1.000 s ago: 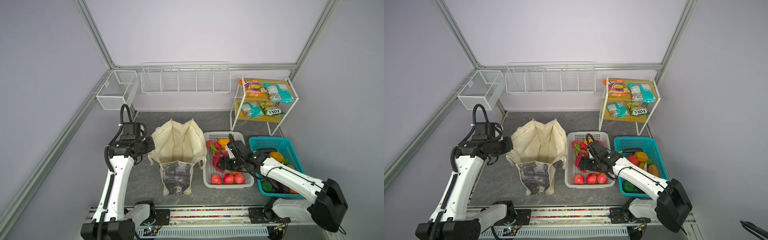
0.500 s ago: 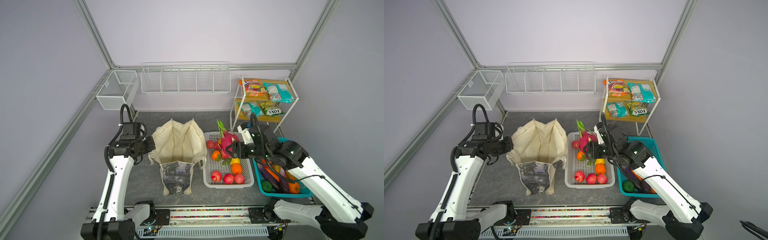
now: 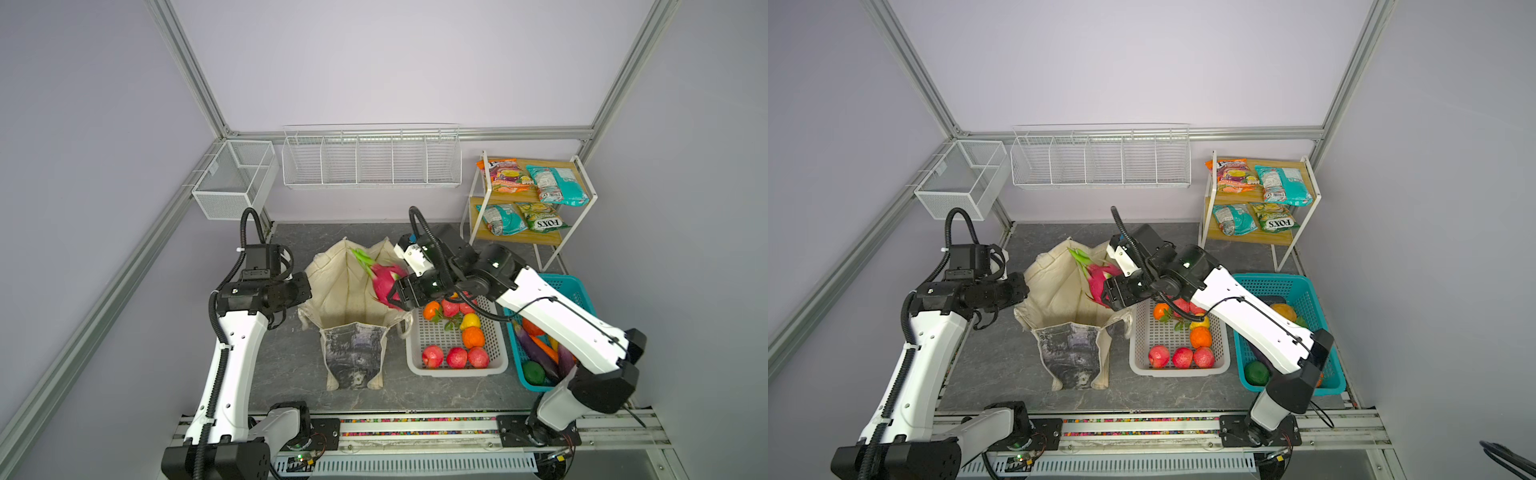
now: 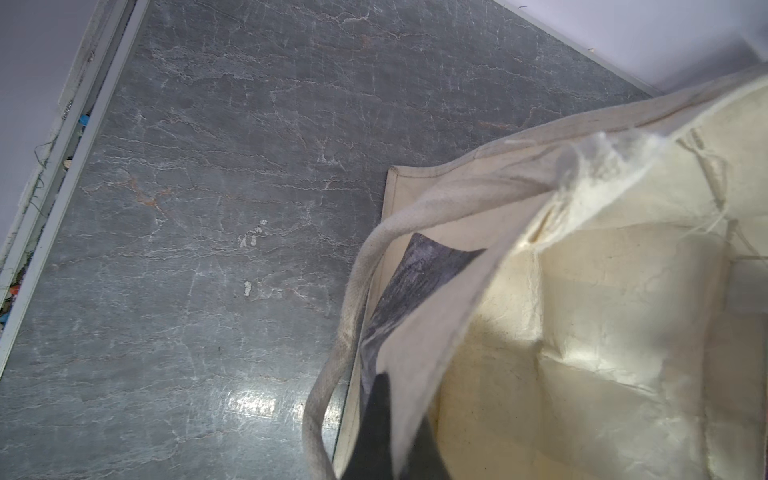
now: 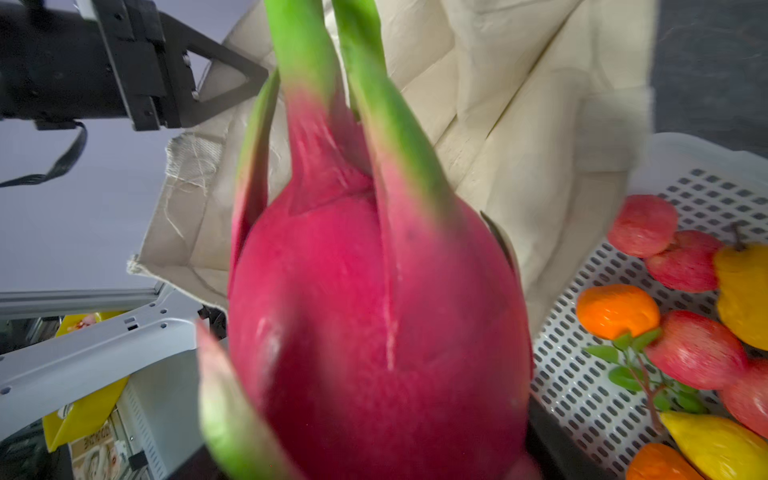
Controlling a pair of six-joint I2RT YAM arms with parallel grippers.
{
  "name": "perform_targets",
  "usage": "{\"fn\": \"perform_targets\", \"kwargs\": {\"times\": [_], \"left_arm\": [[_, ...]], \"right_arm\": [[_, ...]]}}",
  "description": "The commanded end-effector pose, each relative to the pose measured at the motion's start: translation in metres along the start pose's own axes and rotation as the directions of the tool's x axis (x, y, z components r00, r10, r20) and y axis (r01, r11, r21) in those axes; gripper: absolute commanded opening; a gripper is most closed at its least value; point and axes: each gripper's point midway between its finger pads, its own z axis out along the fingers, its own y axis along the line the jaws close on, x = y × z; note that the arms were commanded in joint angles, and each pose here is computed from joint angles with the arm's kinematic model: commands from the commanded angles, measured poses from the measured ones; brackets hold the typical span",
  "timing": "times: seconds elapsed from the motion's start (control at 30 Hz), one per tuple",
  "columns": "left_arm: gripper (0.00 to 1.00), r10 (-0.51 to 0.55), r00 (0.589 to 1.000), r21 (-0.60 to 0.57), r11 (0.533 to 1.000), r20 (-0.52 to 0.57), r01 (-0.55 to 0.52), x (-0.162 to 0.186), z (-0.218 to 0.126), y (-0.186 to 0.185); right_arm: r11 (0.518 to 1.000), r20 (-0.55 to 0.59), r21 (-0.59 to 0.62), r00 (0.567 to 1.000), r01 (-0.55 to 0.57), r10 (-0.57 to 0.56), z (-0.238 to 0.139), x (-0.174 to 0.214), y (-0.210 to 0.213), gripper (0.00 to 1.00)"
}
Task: Place the food into the grocery bag and tie it
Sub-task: 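Lift the dragon fruit with the right gripper and carry it over the tote, then lower the dragon fruit into the tote and open the right gripper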
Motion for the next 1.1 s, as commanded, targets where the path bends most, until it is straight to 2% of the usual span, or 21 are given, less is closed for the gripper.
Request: {"fn": "perform_targets", "kwargs": {"times": [0.0,0.3,0.6,0.87,1.07], "left_arm": [[0.0,-0.013,1.0,0.02,1.0,0.012,0.012,-0.004,0.0,-0.002],[0.0,-0.013,1.0,0.03,0.999,0.023,0.013,-0.006,-0.003,-0.005],[0.0,-0.012,0.999,0.036,0.999,0.037,0.011,-0.009,-0.006,-0.007],[0.0,-0.013,0.999,0.049,0.999,0.038,0.012,-0.01,-0.007,-0.009],[0.0,-0.016,0.999,0.054,0.998,0.03,0.014,-0.007,-0.005,-0.009]], "right_arm": [[0.994,-0.005,-0.087,0.998,0.066,-0.067,0.009,-0.01,0.022,0.62],[0.994,-0.157,-0.096,0.986,0.047,-0.062,0.063,0.003,0.02,0.61],[0.999,-0.272,0.019,0.961,0.048,-0.041,0.088,0.021,-0.006,0.6],[0.992,-0.318,0.096,0.947,0.087,-0.052,0.107,0.014,-0.009,0.6],[0.991,-0.326,0.089,0.943,0.096,-0.062,0.129,0.013,0.0,0.62]]}}
